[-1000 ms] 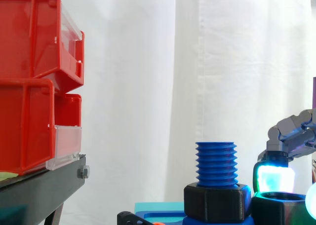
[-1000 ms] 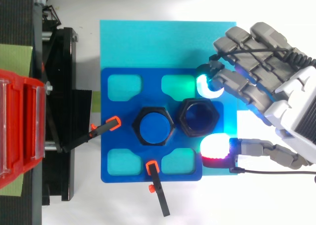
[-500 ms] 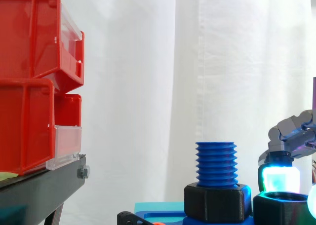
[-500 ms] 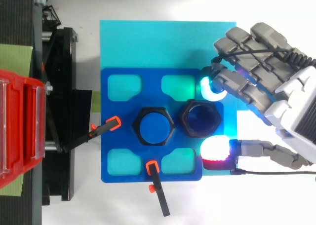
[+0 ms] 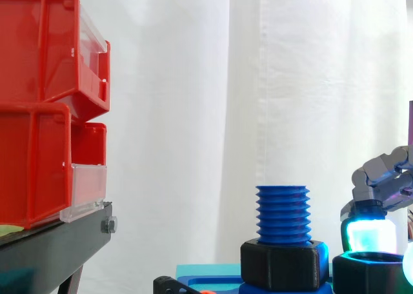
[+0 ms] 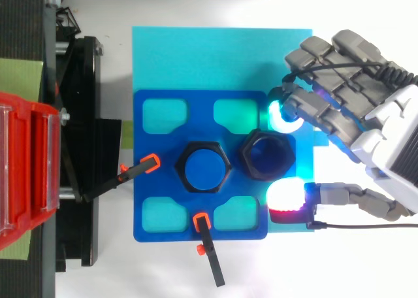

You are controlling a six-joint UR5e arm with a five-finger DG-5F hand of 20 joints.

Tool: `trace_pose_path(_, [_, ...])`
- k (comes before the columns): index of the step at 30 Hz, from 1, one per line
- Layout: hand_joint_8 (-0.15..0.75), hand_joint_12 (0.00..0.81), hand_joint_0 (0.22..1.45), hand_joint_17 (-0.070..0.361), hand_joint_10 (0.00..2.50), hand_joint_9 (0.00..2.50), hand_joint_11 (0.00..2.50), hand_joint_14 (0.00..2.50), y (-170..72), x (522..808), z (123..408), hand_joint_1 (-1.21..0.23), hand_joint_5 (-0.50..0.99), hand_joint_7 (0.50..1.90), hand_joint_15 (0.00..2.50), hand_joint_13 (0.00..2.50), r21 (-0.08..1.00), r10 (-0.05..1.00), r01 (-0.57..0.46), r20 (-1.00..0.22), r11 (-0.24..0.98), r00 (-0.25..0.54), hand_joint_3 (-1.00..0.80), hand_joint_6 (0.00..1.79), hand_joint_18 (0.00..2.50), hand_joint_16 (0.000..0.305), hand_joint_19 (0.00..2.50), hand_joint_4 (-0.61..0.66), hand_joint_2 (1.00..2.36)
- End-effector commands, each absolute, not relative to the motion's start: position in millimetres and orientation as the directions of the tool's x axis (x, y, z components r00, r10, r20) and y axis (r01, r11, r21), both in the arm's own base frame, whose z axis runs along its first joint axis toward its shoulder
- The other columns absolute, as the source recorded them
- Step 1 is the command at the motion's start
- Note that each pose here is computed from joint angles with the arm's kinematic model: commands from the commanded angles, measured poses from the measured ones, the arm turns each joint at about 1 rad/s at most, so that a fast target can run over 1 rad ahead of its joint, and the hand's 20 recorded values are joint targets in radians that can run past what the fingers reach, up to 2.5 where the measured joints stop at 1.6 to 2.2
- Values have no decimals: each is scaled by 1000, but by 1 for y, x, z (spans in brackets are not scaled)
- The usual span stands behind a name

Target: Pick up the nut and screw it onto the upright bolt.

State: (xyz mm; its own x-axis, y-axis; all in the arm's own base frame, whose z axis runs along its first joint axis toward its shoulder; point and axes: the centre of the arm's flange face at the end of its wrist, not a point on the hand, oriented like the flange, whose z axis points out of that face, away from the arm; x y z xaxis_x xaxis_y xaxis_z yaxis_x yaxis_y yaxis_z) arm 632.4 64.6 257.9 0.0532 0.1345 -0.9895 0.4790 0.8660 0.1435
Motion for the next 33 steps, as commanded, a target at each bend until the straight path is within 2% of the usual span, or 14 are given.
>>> trace_pose_path(1, [292, 343, 521, 99, 9, 432, 257, 0, 63, 634, 263, -660, -200, 1236, 0, 402, 192, 176, 479, -981, 857, 78, -477, 580, 363, 44, 0, 292, 1002])
trace_pose_path(3, [293, 343, 519, 99, 9, 437, 251, 0, 64, 637, 269, -657, -200, 1225, 0, 404, 232, 208, 474, -973, 849, 102, -475, 585, 365, 44, 0, 300, 1002])
trace_pose_path(8, [296, 344, 517, 99, 9, 447, 258, 0, 62, 636, 271, -649, -198, 1219, 0, 407, 246, 229, 477, -969, 844, 94, -475, 589, 368, 44, 5, 297, 1002])
trace_pose_path(18, [298, 345, 515, 100, 9, 455, 253, 0, 53, 629, 300, -642, -195, 1220, 0, 417, 195, 230, 524, -973, 829, -2, -474, 589, 405, 44, 11, 304, 1002])
trace_pose_path(21, [300, 344, 514, 99, 9, 456, 262, 0, 48, 624, 309, -642, -195, 1222, 0, 418, 209, 258, 543, -966, 813, -14, -473, 589, 408, 44, 11, 302, 1002])
trace_pose_path(25, [300, 343, 514, 99, 9, 461, 263, 0, 40, 613, 326, -640, -195, 1223, 0, 419, 235, 284, 562, -959, 793, 0, -472, 588, 408, 44, 12, 301, 1003])
trace_pose_path(32, [301, 344, 514, 99, 9, 462, 271, 0, 39, 619, 352, -639, -194, 1222, 0, 420, 262, 298, 560, -954, 786, 29, -471, 588, 408, 44, 4, 300, 1003])
trace_pose_path(33, [300, 345, 513, 99, 9, 463, 268, 0, 36, 625, 373, -639, -194, 1227, 0, 422, 275, 303, 562, -952, 780, 45, -469, 588, 408, 44, 4, 306, 1003])
